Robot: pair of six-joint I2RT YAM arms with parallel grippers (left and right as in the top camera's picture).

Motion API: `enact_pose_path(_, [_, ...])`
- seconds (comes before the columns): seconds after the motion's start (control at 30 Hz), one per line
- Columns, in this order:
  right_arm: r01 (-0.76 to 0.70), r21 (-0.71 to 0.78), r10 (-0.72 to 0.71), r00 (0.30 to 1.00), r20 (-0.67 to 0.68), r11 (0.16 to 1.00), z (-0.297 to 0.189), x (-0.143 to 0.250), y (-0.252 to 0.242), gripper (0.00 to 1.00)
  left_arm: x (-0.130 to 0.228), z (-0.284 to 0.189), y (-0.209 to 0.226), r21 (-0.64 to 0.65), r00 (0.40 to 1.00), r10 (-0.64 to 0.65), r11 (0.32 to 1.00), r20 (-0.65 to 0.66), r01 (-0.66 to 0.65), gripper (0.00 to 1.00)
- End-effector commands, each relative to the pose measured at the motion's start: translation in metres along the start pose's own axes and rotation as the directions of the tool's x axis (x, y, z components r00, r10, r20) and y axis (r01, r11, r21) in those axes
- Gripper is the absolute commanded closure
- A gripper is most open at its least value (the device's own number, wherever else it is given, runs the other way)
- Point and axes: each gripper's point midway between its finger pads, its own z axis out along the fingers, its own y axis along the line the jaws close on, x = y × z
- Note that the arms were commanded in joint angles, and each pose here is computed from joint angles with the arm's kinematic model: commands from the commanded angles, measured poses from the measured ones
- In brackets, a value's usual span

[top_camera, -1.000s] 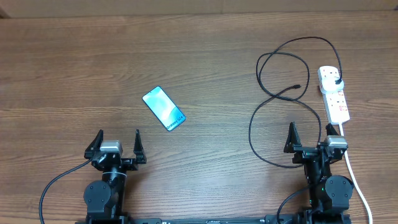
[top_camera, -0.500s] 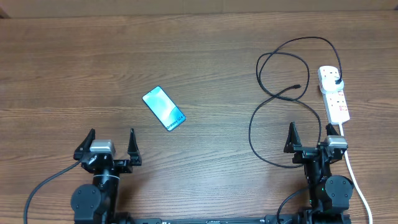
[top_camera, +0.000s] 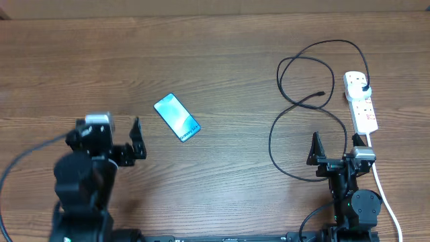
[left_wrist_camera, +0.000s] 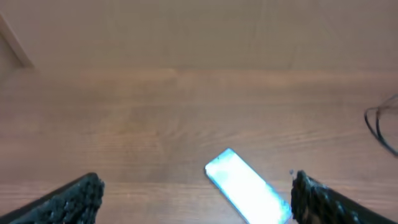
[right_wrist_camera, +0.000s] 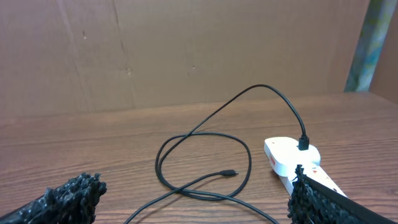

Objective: Plug charger to phone and switch on socket
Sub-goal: 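Move the left gripper over the phone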

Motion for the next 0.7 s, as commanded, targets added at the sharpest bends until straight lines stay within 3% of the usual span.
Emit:
enact_pose_path(0.0, [-0.003, 0.004, 0.003, 1.000, 0.008, 1.000, 0.000, 0.001, -0.001, 0.00, -0.033, -0.005, -0.005, 0.022, 0.999, -0.022, 1.000, -0.034, 0.022, 0.00])
enact_pose_path(0.13, [-0.003, 0.004, 0.003, 1.000, 0.008, 1.000, 0.000, 0.001, -0.001, 0.00, -0.044, -0.011, -0.012, 0.052, 0.988, -0.025, 0.998, -0.151, 0.033, 0.01])
enact_pose_path(0.2, [-0.003, 0.004, 0.003, 1.000, 0.008, 1.000, 0.000, 0.001, -0.001, 0.00, -0.047, -0.017, -0.036, 0.188, 0.977, -0.026, 0.980, -0.211, 0.067, 0.00])
enact_pose_path(0.37, [-0.003, 0.004, 0.003, 1.000, 0.008, 1.000, 0.000, 0.001, -0.001, 0.00, -0.038, -0.020, -0.057, 0.302, 0.961, -0.027, 0.947, -0.277, 0.113, 0.00])
enact_pose_path(0.53, [-0.003, 0.004, 0.003, 1.000, 0.008, 1.000, 0.000, 0.001, -0.001, 0.00, -0.042, -0.010, -0.059, 0.299, 0.955, -0.078, 0.940, -0.285, 0.166, 0.00])
enact_pose_path(0.67, [-0.003, 0.004, 0.003, 1.000, 0.008, 1.000, 0.000, 0.001, -0.001, 0.00, -0.037, 0.005, -0.047, 0.193, 0.923, -0.191, 0.945, -0.335, 0.265, 0.00])
